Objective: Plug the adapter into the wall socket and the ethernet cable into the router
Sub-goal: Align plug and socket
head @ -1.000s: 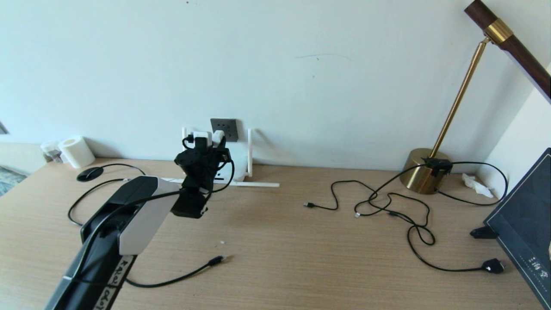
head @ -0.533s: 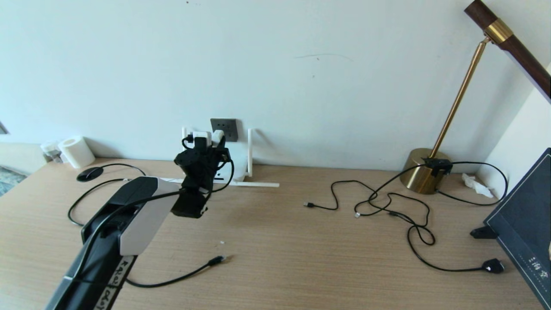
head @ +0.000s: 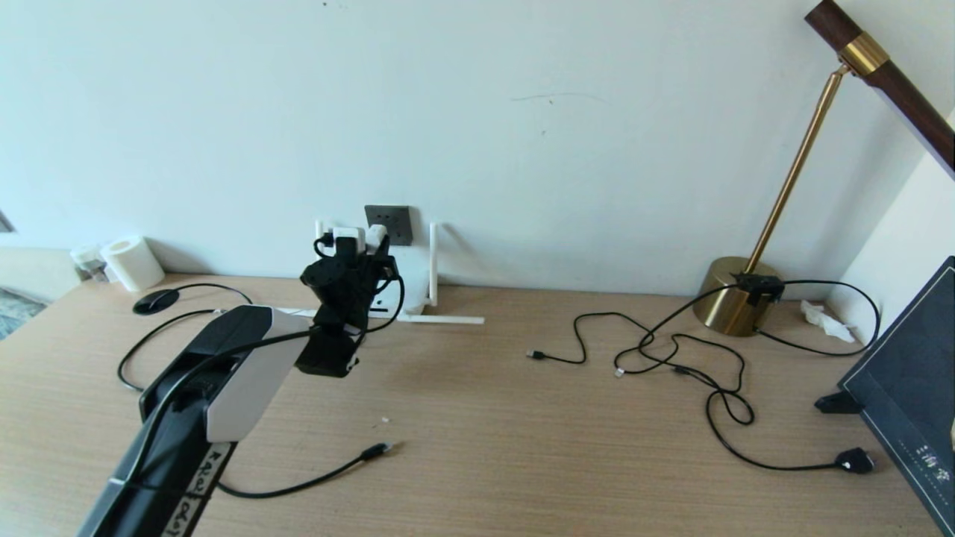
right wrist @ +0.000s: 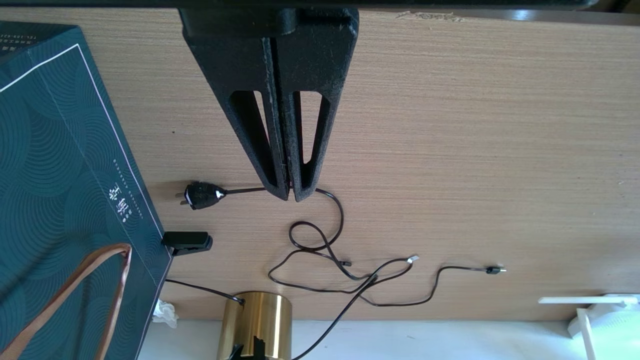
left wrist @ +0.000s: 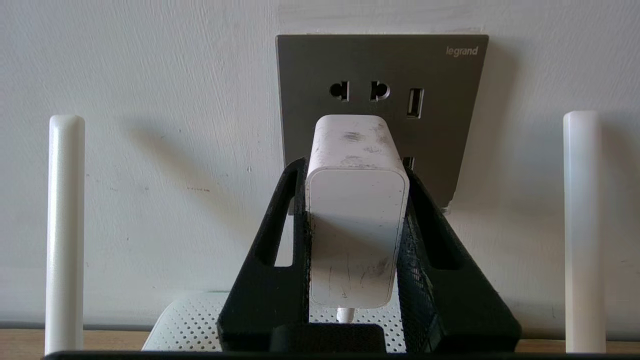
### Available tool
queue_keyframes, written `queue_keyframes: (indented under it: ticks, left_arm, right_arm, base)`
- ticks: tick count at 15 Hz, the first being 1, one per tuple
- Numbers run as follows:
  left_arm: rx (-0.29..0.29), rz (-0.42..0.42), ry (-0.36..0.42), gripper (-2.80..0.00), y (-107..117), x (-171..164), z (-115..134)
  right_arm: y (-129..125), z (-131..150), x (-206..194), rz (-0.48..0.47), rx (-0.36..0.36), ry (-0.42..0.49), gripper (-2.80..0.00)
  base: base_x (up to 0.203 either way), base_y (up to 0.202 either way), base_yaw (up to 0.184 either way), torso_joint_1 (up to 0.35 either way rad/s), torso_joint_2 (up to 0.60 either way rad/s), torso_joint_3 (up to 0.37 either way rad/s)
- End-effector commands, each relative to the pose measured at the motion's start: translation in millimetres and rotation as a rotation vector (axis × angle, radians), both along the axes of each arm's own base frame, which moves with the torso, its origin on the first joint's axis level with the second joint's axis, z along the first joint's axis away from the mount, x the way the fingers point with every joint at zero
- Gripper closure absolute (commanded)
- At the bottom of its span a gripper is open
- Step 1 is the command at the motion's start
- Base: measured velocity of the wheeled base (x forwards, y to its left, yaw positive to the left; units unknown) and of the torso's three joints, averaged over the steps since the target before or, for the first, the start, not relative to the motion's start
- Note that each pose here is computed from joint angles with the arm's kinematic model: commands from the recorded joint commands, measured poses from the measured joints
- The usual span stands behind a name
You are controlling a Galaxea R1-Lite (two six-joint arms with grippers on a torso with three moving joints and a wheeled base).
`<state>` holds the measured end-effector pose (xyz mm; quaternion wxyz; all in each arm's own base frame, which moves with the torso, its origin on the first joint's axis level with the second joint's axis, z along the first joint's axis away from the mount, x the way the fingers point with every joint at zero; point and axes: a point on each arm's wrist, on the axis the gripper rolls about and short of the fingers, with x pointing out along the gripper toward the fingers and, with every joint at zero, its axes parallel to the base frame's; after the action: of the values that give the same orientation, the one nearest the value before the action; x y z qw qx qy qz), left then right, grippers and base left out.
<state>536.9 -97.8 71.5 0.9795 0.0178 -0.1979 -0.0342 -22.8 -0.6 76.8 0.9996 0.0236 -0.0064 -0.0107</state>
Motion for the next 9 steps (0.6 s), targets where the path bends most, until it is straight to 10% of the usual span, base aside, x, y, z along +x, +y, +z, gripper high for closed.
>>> queue_keyframes:
  ticks: [1,9]
  left_arm:
    - [-0.002,0.001,-0.012,0.00,0.1,-0.7,3.7]
    - [-0.004,0.000,-0.025,0.00,-0.5,-1.8,10.1]
  right_arm:
    - [0.0,0.0,0.2,0.000,0.001,0.002,0.00]
    - [0.0,0.0,0.2,0.000,0.001,0.002,0.00]
  base:
    - [0.000,0.000,0.000,0.000,0.00,0.000]
    - [0.000,0.000,0.000,0.000,0.00,0.000]
